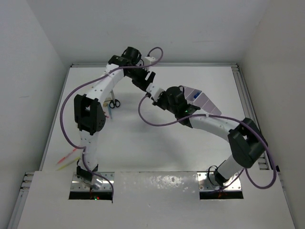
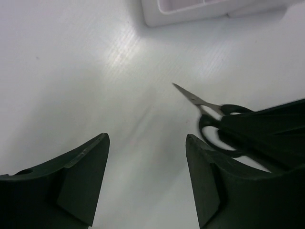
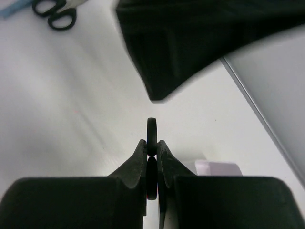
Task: Sort the stationery into containers
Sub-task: Place the scissors in the storage box.
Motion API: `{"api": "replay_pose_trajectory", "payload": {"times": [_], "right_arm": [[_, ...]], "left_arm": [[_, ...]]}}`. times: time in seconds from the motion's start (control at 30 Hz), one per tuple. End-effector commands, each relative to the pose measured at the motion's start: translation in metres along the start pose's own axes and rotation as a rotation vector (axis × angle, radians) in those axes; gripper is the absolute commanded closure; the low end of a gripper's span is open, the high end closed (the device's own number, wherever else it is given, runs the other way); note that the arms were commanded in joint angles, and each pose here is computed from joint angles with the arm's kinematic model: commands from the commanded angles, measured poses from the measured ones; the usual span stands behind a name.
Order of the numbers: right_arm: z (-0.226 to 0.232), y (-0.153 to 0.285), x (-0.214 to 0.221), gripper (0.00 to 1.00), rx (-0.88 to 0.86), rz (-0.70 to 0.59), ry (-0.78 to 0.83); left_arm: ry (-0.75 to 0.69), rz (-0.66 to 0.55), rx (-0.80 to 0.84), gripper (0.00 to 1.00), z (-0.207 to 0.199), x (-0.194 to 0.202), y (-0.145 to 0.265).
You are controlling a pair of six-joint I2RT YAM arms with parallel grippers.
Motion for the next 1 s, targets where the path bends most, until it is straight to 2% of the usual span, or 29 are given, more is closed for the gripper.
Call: {"api": "replay_pose_trajectory", "payload": {"times": [0.0, 0.03, 0.07, 0.1, 0.13, 0.2, 0.23, 0.3, 0.4, 0.5, 0.67, 0.97], "right_arm": [[-0.046, 0.035, -0.040, 1.00, 0.106, -0.074, -0.298], [-0.064, 0.053, -0.051, 1.00, 0.144, -0.082, -0.366], [-0.077, 0.063, -0.052, 1.00, 0.176, -0.071, -0.503], [-0.085, 0.077, -0.052, 1.00, 0.188, -0.023, -0.559], [-0.101, 0.098, -0.054, 1.00, 0.271, -0.018, -0.640], [-0.114, 0.125, -0.032, 1.00, 0.378, 0.066, -0.704], [-0.122, 0.144, -0.030, 1.00, 0.447, 0.064, -0.755], [-0.127, 0.166, 0.009, 1.00, 0.610, 0.200, -0.794], [-0.132, 0.195, 0.049, 1.00, 0.808, 0.311, -0.859], [-0.135, 0.201, 0.073, 1.00, 0.889, 0.344, -0.931], [-0.141, 0.193, 0.099, 1.00, 0.962, 0.322, -1.043], [-0.141, 0.156, 0.124, 1.00, 0.907, 0.300, -1.126]], "left_arm": [[0.042, -0.170, -0.051, 0.37, 0.006, -0.033, 0.048], [0.058, -0.224, -0.083, 0.36, 0.019, -0.041, 0.058], [0.074, -0.250, -0.113, 0.36, 0.026, -0.044, 0.065], [0.108, -0.274, -0.179, 0.36, 0.035, -0.044, 0.074], [0.128, -0.298, -0.225, 0.35, 0.046, -0.046, 0.082], [0.171, -0.309, -0.315, 0.35, 0.064, -0.042, 0.091], [0.193, -0.312, -0.342, 0.35, 0.073, -0.040, 0.095], [0.238, -0.298, -0.368, 0.35, 0.085, -0.029, 0.095], [0.286, -0.285, -0.376, 0.35, 0.098, -0.016, 0.092], [0.307, -0.270, -0.389, 0.35, 0.106, -0.007, 0.091], [0.315, -0.237, -0.454, 0.35, 0.118, 0.009, 0.090], [0.358, -0.174, -0.509, 0.35, 0.135, 0.042, 0.082]]}}
Point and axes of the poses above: each gripper's point midway between its finger pads, its own y axis back along the fingers, its own z axis along the line the jaws close on, x = y × z, the point moved 3 cm from there along y, back along the fingers, and after that the axes turned 9 degrees about y, right-handed, at the moved point
